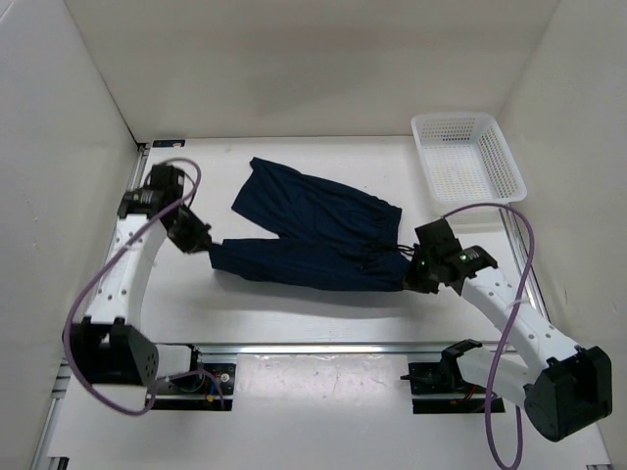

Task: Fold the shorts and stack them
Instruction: Fold the shorts

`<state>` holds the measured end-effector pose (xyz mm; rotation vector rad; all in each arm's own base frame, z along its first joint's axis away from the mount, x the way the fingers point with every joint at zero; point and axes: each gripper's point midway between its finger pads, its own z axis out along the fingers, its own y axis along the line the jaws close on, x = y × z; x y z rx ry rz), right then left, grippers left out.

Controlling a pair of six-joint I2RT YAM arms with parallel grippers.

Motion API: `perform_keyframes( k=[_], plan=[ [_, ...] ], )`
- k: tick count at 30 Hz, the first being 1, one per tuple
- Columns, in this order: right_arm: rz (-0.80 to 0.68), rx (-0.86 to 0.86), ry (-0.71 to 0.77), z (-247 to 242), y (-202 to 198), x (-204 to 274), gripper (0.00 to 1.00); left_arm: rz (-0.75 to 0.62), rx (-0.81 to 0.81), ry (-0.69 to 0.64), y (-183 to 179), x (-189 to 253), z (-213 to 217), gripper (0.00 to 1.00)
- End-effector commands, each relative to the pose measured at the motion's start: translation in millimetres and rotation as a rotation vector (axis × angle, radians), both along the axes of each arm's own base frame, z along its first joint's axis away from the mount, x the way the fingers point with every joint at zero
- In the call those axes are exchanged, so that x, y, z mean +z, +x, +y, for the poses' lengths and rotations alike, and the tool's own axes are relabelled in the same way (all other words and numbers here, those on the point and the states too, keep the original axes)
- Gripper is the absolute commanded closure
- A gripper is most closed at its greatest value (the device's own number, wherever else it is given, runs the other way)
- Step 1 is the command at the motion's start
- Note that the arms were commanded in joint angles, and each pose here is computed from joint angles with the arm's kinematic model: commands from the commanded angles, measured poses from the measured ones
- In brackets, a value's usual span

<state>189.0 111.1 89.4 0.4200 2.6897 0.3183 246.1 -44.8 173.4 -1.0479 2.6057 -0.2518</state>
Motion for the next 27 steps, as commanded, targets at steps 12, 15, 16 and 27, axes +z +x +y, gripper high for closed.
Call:
perform_keyframes(
  k=[12, 15, 16, 27],
  plan=[
    [-0.099, -0.085, -0.216, -11, 155, 54, 1.0, -0.272, -0.039, 0.127, 241, 73, 15, 0.9],
    [-0.131, -0.107, -0.206, -10, 209, 59, 0.82, -0.378, -0.108, 0.072, 303, 69, -1, 0.9],
    [-0.14, -0.102, -0.192, -7, 222, 62, 0.43, -0.377, -0.142, 0.035, 324, 44, -10, 0.74],
    [-0.087, -0.001, -0.18, 19, 193, 38, 0.0, -0.398, -0.246, 0.099, 309, 41, 9, 0.02]
  ],
)
